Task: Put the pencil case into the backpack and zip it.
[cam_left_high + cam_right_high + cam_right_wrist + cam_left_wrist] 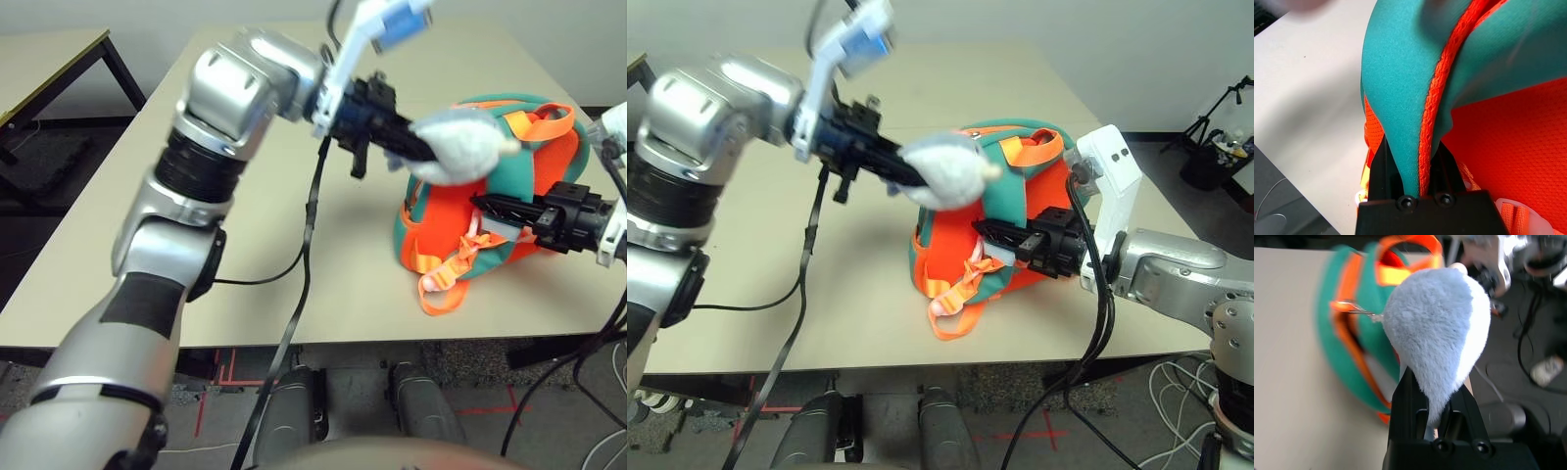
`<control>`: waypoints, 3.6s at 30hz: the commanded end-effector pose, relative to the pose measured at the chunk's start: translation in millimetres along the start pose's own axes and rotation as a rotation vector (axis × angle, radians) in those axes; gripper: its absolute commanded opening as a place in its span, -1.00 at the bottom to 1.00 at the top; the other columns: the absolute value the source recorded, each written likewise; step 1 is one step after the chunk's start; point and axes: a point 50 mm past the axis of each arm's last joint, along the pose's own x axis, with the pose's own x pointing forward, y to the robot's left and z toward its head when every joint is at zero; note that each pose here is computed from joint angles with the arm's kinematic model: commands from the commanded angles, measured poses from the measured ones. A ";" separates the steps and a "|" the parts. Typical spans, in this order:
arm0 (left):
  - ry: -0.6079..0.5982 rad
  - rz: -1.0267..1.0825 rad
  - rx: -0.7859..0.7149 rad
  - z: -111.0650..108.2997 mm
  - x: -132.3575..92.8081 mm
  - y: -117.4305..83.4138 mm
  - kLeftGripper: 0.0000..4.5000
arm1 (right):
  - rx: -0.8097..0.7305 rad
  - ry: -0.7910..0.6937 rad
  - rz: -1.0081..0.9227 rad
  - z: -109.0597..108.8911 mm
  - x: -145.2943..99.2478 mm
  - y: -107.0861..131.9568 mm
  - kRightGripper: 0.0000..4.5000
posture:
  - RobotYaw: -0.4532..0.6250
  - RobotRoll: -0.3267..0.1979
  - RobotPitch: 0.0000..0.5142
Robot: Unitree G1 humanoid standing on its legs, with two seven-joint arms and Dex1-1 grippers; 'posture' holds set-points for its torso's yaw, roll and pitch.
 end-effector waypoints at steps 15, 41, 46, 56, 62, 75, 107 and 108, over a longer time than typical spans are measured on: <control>0.027 0.084 -0.553 -80.7 -58.4 -32.2 -0.94 | 0.023 0.001 0.049 -8.9 9.6 6.9 -0.91 | -0.33 0.25 -0.58; 0.315 -0.030 -0.925 -223.7 11.0 -59.5 -0.94 | 0.027 -0.012 0.036 -12.0 12.5 5.8 -0.91 | -0.36 0.25 -0.57; 0.231 -0.017 -0.868 -208.8 12.9 -51.0 -0.94 | 0.032 -0.015 0.025 -13.5 12.0 4.1 -0.91 | -0.36 0.25 -0.59; -0.074 0.040 -0.755 -134.3 -42.2 -48.2 0.23 | 0.110 -0.074 -0.031 -3.3 -19.7 -3.5 0.26 | -0.35 0.25 -0.70; -0.104 0.005 -0.755 -122.3 -90.4 -81.1 0.98 | 0.158 -0.012 -0.117 6.1 -61.1 -12.3 0.98 | -0.30 0.25 -0.73; -0.286 1.096 -0.864 -196.3 -163.5 -46.0 0.98 | 0.187 0.004 -0.539 8.9 -123.0 -74.1 0.98 | -0.22 0.25 -0.81; -0.146 1.600 -0.357 -292.6 -132.1 5.1 0.98 | 0.098 -0.330 -0.869 -102.7 -44.6 -187.1 0.98 | -0.25 0.25 -0.84; -0.145 1.608 -0.353 -294.8 -131.8 4.2 0.98 | 0.094 -0.331 -0.852 -106.3 -41.1 -185.9 0.98 | -0.25 0.25 -0.84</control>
